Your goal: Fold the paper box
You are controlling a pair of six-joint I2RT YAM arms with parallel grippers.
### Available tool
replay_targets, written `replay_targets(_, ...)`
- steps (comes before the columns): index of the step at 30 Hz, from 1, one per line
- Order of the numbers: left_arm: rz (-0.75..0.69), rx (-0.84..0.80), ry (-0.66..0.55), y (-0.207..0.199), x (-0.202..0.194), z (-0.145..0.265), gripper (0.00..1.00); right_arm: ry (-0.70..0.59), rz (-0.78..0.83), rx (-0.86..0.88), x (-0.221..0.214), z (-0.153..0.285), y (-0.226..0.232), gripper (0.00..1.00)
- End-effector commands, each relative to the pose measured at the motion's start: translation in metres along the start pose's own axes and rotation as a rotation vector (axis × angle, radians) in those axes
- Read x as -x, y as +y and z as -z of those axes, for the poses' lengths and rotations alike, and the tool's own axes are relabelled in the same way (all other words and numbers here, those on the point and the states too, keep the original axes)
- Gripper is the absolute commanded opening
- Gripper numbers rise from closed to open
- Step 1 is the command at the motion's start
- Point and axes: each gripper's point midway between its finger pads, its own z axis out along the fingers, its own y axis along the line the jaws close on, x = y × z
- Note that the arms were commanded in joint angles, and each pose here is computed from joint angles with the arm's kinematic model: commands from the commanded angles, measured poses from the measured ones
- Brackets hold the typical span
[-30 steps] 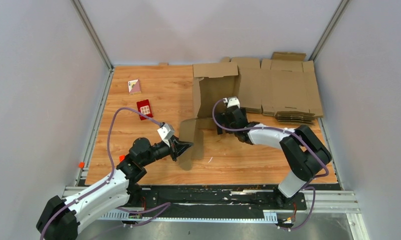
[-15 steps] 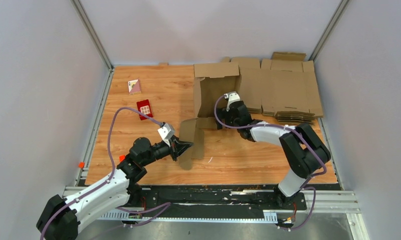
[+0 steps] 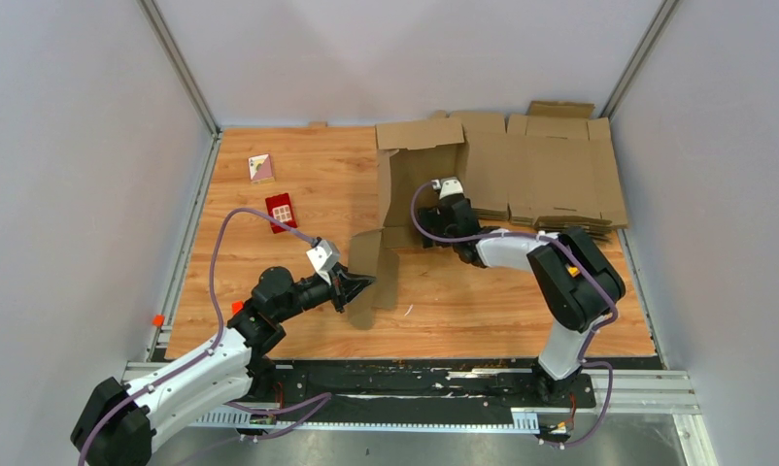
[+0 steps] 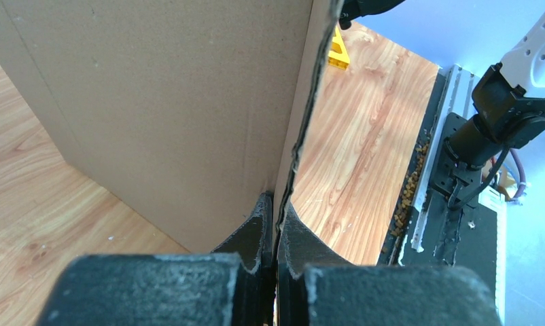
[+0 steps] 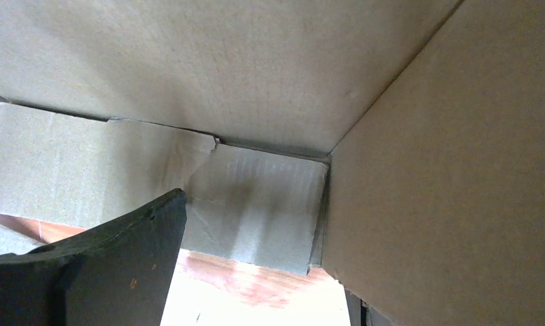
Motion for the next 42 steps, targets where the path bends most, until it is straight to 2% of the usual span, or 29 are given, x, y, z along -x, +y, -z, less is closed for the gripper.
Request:
replay_targets(1, 0.052, 0.011, 0.094, 0.001, -0.023, 0.003, 0.00, 0.053, -0.018, -0.080, -0.012, -0.007, -0.013, 0.76)
replay_targets(5, 0.052, 0.008, 0.095, 0.001, -0.025, 0.003, 0.00, 0.077, -0.012, -0.074, -0.020, -0.008, -0.007, 0.76)
replay_targets(10, 0.049, 0.011, 0.095, 0.002, -0.026, 0.003, 0.00, 0.152, 0.016, -0.205, -0.040, -0.010, -0.020, 0.82)
replay_targets(13, 0.045, 0.015, 0.087, 0.002, -0.025, 0.004, 0.00, 0.153, 0.006, -0.242, -0.043, -0.004, -0.027, 0.87)
replay_targets(18, 0.034, 0.026, 0.073, 0.003, -0.022, 0.007, 0.00, 0.119, -0.017, -0.229, -0.032, 0.007, -0.027, 0.93)
replay_targets(22, 0.025, 0.041, 0.066, 0.005, -0.020, 0.009, 0.00, 0.021, -0.052, -0.126, -0.006, 0.025, -0.012, 0.94)
replay_targets(26, 0.021, 0.047, 0.063, 0.006, -0.020, 0.010, 0.00, -0.029, -0.058, -0.095, 0.015, 0.043, -0.009, 0.94)
replay_targets(32, 0.019, 0.045, 0.066, 0.006, -0.020, 0.010, 0.00, -0.028, -0.066, -0.065, 0.016, 0.057, -0.007, 0.96)
replay_targets(36, 0.019, 0.038, 0.064, 0.005, -0.021, 0.009, 0.00, -0.042, -0.073, -0.086, 0.019, 0.052, -0.013, 1.00)
replay_targets(42, 0.020, 0.032, 0.065, 0.004, -0.021, 0.009, 0.00, -0.055, -0.107, -0.090, 0.029, 0.020, -0.015, 0.99)
